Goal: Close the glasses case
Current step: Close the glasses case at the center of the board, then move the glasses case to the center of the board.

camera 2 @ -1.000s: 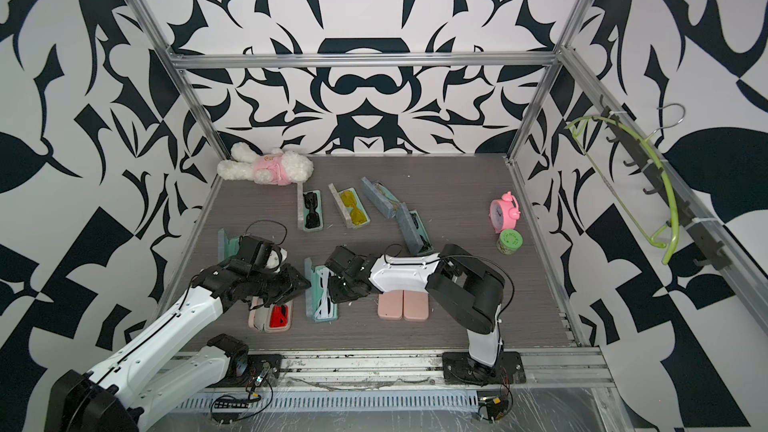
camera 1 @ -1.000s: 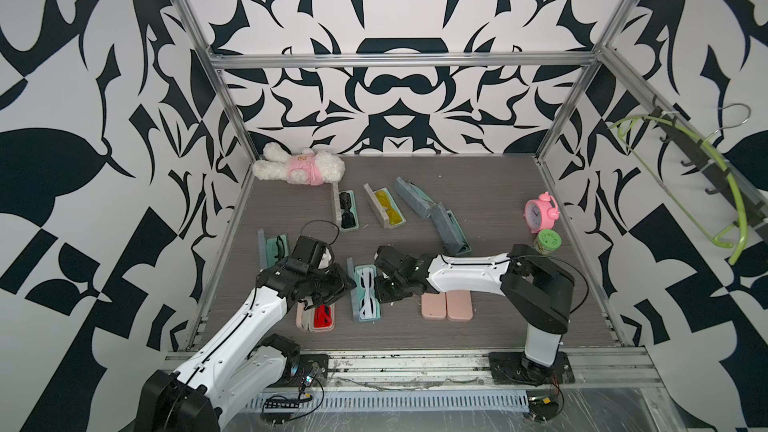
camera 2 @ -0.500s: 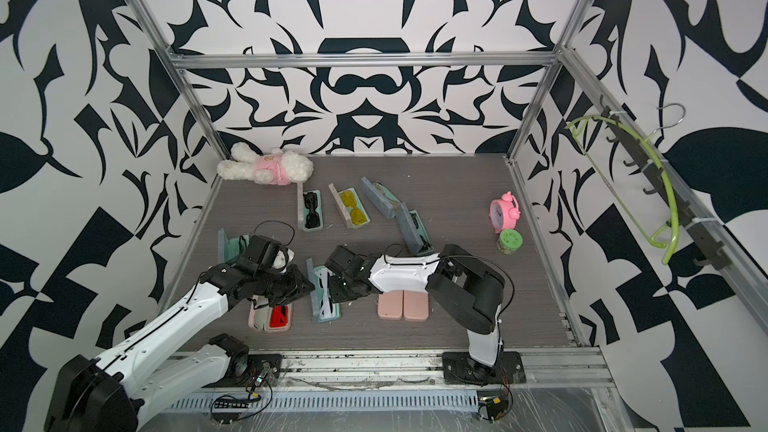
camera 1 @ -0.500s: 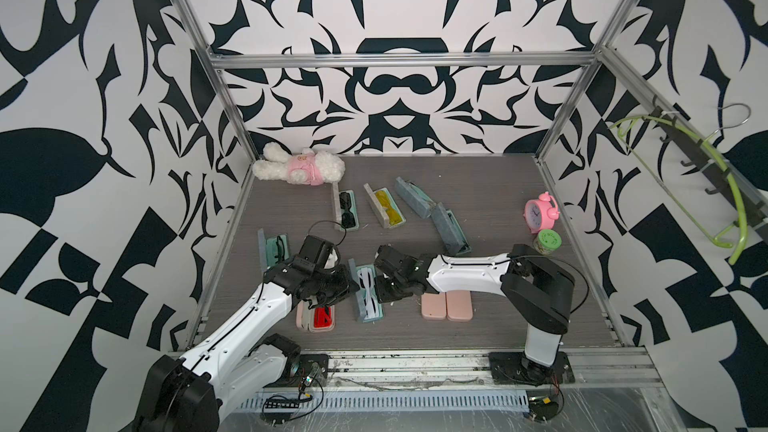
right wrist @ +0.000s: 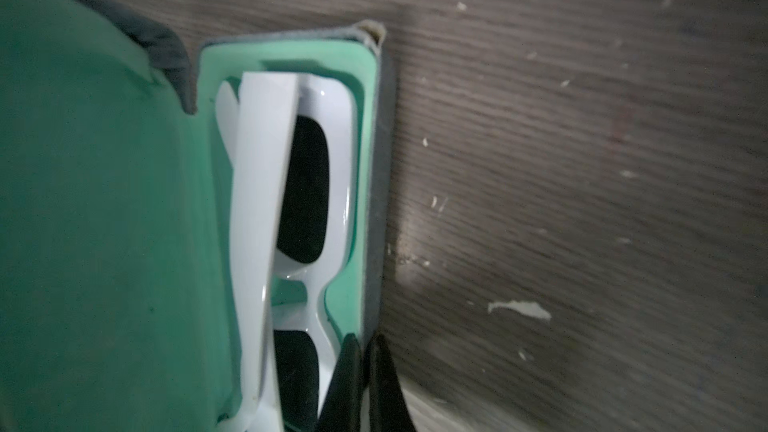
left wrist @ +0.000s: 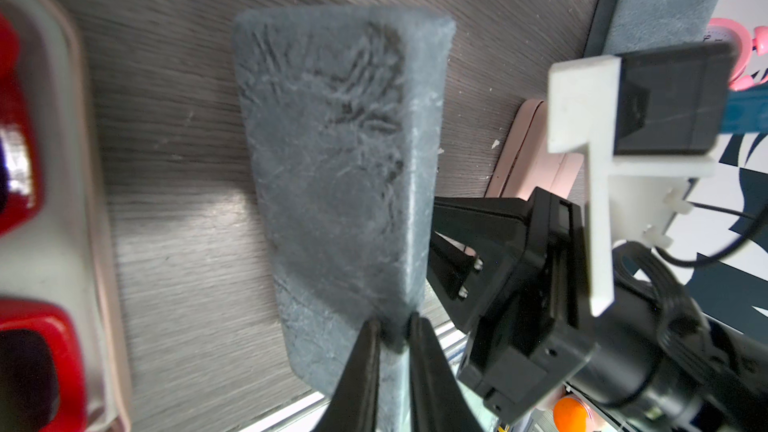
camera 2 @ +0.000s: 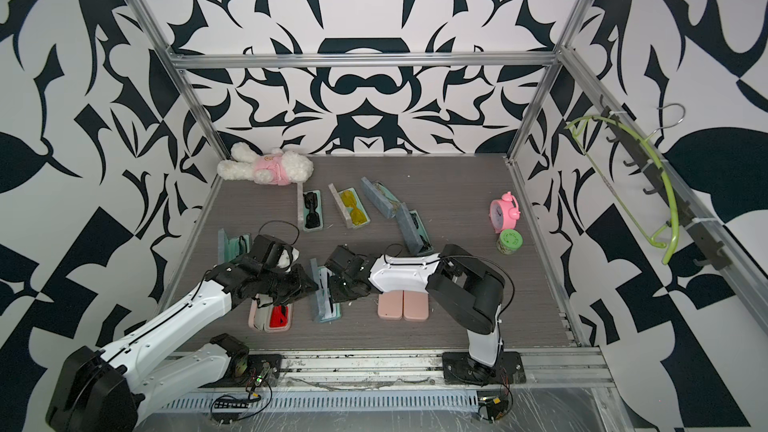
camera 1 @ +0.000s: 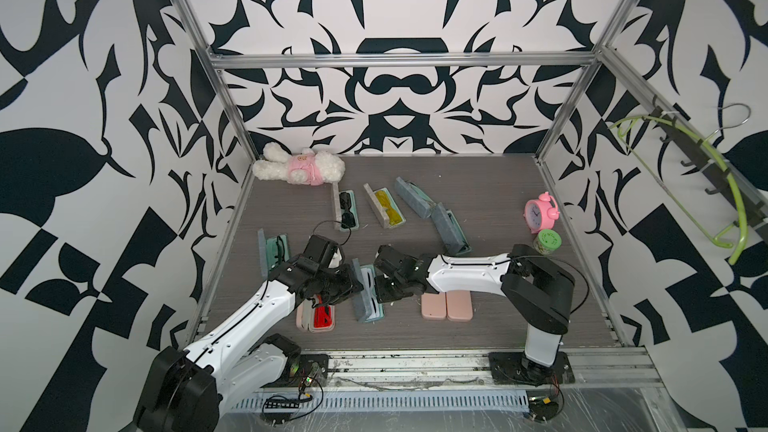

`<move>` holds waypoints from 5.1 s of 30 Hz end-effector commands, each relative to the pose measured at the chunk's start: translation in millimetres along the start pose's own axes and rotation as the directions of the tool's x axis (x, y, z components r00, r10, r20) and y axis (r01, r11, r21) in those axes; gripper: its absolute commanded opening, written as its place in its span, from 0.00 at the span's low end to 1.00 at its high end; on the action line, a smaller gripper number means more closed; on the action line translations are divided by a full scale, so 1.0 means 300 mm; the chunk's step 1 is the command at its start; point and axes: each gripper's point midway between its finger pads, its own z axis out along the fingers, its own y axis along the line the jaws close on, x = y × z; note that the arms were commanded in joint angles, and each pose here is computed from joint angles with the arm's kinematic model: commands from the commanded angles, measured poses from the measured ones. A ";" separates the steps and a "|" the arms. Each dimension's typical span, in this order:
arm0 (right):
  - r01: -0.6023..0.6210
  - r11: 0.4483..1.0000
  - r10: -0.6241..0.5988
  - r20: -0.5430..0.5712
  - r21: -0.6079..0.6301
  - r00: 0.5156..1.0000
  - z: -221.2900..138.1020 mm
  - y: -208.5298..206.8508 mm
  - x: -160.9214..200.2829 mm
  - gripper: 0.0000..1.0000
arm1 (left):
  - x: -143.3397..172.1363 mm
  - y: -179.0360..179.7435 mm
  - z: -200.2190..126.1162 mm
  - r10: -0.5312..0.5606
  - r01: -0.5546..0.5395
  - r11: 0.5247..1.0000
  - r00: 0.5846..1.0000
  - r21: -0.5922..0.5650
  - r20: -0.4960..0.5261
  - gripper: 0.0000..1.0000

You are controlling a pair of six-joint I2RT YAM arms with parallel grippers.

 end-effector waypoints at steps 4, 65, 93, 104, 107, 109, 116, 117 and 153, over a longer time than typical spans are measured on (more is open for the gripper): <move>0.027 0.999 -0.027 0.006 -0.018 1.000 -0.022 0.035 -0.006 0.04 | 0.027 0.070 0.043 -0.033 0.031 0.996 0.999 -0.078 -0.029 0.17; 0.057 0.998 -0.057 0.019 -0.009 0.998 -0.042 0.047 0.007 0.04 | -0.078 0.040 0.178 -0.065 0.054 0.988 0.995 -0.144 -0.078 0.89; 0.065 0.997 -0.063 0.055 -0.030 0.996 -0.117 0.044 0.003 0.12 | -0.052 0.092 0.199 -0.034 0.012 0.981 0.994 -0.196 -0.109 0.68; 0.030 0.999 -0.027 0.078 -0.031 0.997 -0.180 -0.015 -0.008 0.21 | -0.047 0.109 0.203 -0.026 0.001 0.977 0.993 -0.212 -0.114 0.64; 0.006 0.999 -0.001 0.092 -0.053 0.996 -0.209 -0.037 -0.015 0.24 | -0.045 0.114 0.206 -0.026 0.000 0.977 0.993 -0.214 -0.116 0.63; -0.010 0.998 0.016 0.095 -0.061 0.995 -0.226 -0.057 -0.017 0.24 | -0.048 0.114 0.209 -0.025 0.000 0.977 0.993 -0.214 -0.116 0.62; -0.052 0.992 0.066 0.119 -0.114 0.991 -0.290 -0.101 -0.027 0.31 | -0.047 0.121 0.221 -0.022 -0.005 0.976 0.992 -0.219 -0.123 0.60; -0.055 0.992 0.069 0.120 -0.118 0.990 -0.299 -0.107 -0.029 0.33 | -0.050 0.119 0.222 -0.022 -0.005 0.976 0.992 -0.218 -0.121 0.60; -0.107 0.987 0.135 0.270 -0.118 0.953 -0.582 -0.311 0.023 0.76 | -0.027 -0.103 0.398 0.132 -0.169 0.970 0.970 -0.177 -0.204 0.63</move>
